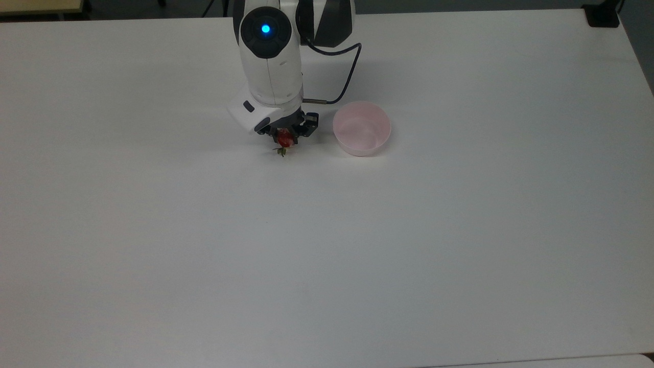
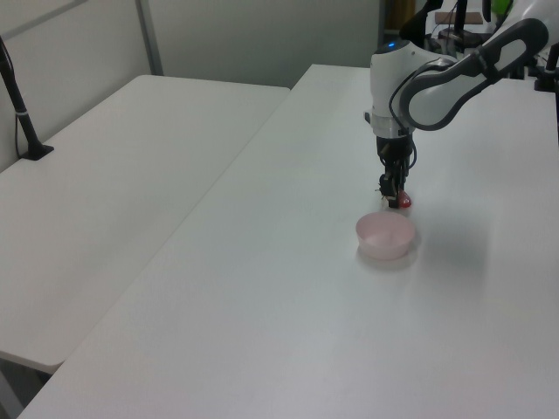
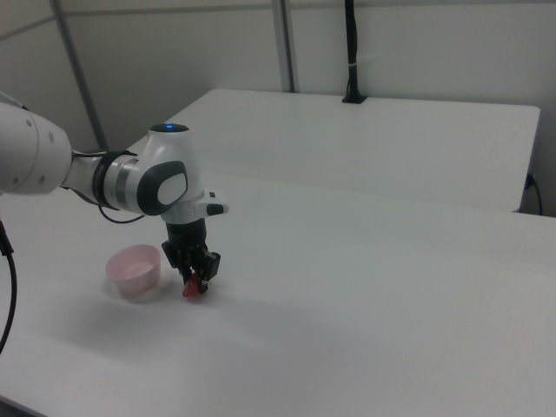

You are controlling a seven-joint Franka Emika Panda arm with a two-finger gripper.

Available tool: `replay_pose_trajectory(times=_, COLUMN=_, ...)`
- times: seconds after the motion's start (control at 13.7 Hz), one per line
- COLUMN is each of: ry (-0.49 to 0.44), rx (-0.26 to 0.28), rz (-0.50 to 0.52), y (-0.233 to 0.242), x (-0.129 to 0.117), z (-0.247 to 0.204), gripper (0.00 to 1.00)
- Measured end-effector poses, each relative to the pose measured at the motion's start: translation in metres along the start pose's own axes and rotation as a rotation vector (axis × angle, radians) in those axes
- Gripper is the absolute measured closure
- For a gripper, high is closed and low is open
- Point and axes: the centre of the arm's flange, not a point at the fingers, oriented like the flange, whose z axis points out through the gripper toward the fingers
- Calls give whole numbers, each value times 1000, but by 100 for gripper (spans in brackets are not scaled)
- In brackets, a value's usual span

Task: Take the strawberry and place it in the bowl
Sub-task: 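Lift the strawberry and carry it over the pink bowl, then lower the strawberry into the pink bowl and open the gripper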

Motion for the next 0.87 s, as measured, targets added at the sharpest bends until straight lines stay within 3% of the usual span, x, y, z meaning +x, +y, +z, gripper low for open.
replay_pose_trajectory(times=0.22, ry=-4, rx=1, rz=-12, y=-7, x=-5, z=-20, gripper=61)
replay_pose_trajectory(times=0.44, ry=-10, rx=2, rz=-50, y=-28, x=-16, z=-70, gripper=61)
replay_pose_trajectory(times=0.66, ry=15, rx=6, rz=-67, y=-67, x=-25, z=-115, gripper=61)
replay_pose_trajectory(times=0.87, ry=19, rx=9, rz=-81, y=-116, x=-34, z=-117, gripper=61)
